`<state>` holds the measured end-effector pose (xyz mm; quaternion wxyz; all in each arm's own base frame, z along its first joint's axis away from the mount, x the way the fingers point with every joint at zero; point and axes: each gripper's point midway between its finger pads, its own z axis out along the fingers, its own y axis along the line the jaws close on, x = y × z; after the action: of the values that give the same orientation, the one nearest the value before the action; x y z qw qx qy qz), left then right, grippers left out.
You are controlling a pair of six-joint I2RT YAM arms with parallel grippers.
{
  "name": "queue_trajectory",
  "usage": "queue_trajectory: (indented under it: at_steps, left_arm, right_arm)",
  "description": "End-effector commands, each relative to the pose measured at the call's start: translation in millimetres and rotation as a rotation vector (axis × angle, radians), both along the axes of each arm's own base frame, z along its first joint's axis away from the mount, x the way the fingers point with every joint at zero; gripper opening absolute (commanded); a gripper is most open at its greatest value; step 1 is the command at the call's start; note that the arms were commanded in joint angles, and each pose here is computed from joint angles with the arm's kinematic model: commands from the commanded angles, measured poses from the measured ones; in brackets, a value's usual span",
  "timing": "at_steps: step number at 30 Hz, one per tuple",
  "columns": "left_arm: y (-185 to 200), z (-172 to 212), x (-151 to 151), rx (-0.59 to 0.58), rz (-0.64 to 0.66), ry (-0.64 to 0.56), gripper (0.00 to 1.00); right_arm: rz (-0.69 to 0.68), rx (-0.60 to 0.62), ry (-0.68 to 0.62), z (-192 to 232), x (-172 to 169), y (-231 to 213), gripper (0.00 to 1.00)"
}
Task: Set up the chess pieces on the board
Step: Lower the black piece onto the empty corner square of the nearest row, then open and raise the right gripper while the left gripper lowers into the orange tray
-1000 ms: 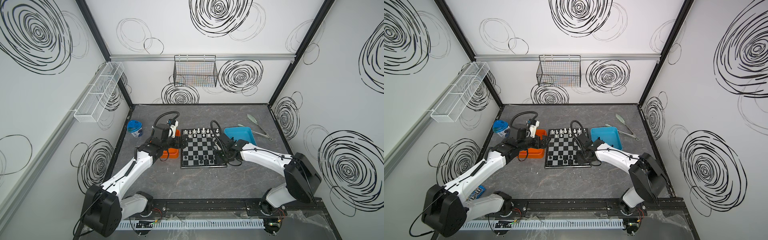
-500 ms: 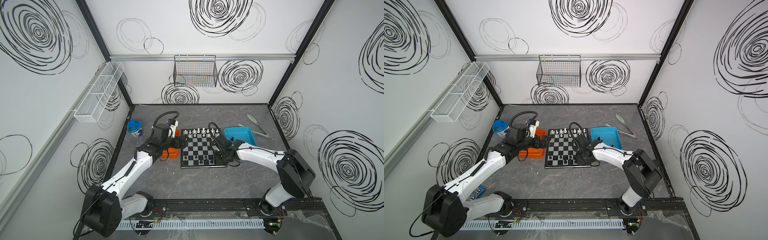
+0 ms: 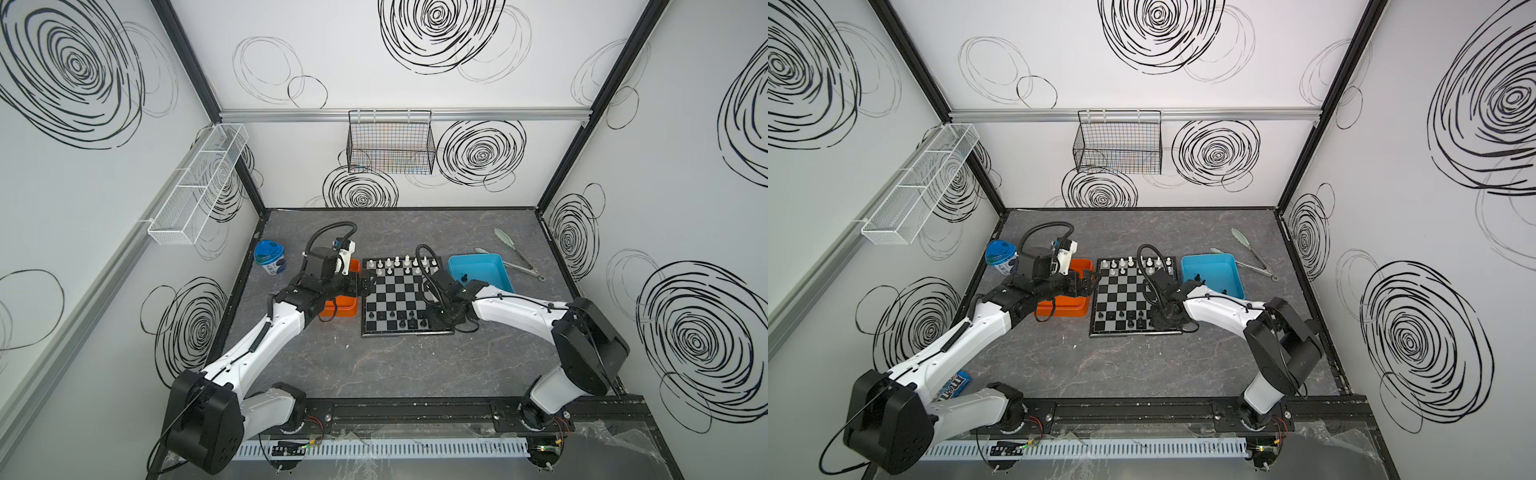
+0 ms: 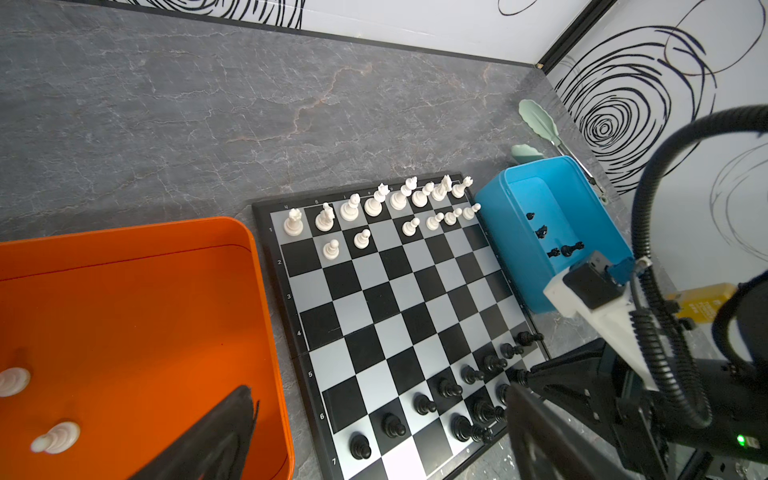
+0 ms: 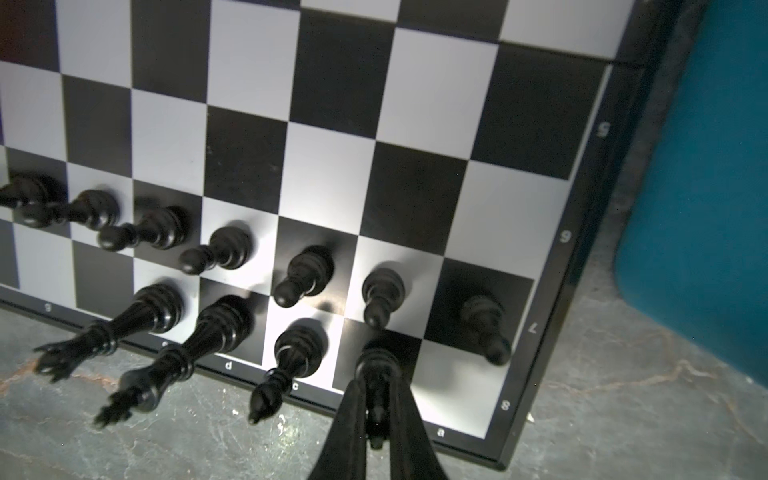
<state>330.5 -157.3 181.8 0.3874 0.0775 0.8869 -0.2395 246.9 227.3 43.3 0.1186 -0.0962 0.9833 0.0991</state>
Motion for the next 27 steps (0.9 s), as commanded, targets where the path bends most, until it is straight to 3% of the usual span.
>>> queue_trajectory:
  at_steps: [1, 17, 27]
  left_arm:
    - [-0.7, 12.7, 6.9, -0.030, 0.003, -0.050, 0.97]
    - [0.4, 12.6, 7.6, -0.036, 0.006, -0.047, 0.97]
    - [14.1, 7.5, 13.4, -0.025, 0.072, -0.028, 0.97]
  right_arm:
    - [-0.002, -0.008, 0.005, -1.8, 0.9, 4.1, 0.14]
    - [-0.003, -0.030, 0.000, 1.6, 2.9, 2.5, 0.23]
    - [-0.019, -0.026, -0.060, 37.9, 9.5, -0.7, 0.47]
